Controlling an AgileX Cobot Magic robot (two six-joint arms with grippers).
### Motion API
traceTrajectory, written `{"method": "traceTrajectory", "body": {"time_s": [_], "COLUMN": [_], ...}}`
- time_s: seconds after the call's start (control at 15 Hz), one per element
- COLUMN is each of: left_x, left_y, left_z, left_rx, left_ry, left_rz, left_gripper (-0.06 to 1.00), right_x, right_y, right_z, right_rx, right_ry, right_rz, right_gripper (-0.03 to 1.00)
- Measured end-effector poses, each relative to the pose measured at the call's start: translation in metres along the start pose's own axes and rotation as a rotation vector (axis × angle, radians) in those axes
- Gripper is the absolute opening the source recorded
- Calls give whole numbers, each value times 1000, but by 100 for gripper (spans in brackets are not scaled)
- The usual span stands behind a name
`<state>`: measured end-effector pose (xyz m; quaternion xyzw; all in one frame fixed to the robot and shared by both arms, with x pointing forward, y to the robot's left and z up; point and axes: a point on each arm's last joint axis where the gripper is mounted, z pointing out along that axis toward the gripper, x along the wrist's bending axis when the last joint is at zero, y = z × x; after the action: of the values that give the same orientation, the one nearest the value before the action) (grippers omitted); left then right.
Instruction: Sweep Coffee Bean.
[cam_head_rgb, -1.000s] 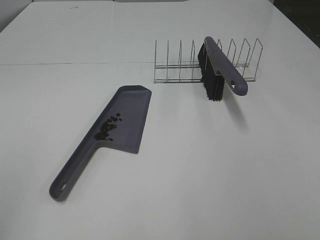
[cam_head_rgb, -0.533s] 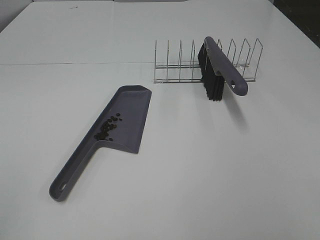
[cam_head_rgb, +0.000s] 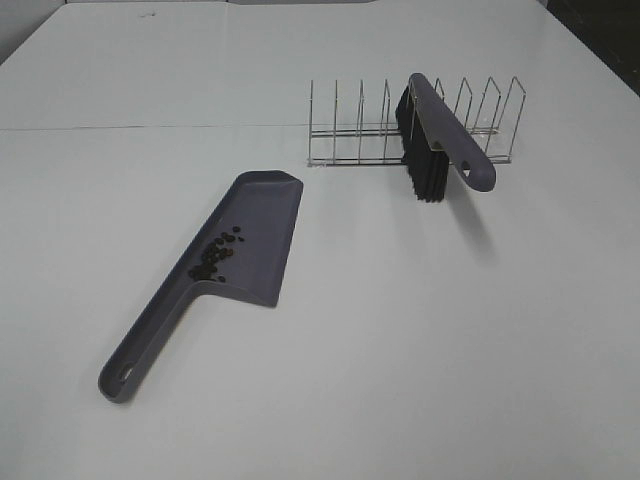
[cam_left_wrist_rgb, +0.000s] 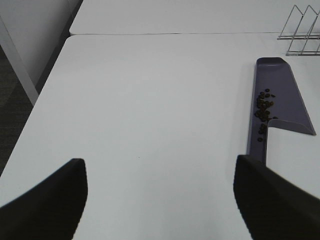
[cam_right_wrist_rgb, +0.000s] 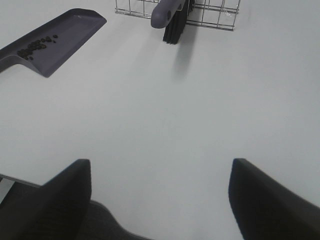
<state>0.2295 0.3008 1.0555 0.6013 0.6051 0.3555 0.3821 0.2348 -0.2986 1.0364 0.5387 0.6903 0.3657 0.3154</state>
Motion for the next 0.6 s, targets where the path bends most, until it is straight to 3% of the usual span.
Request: {"method": "traceTrajectory", "body": {"time_s": [0.6], "left_x": [-1], "left_y": [0], "left_z": [0], "left_rx": [-3], "left_ry": [59], "left_rz": [-31], "left_gripper": [72], "right_x": [0], "right_y": [0], "right_z": [0], "right_rx": [-1], "right_ry": [4], "right_rz": [18], "right_gripper": [64]}}
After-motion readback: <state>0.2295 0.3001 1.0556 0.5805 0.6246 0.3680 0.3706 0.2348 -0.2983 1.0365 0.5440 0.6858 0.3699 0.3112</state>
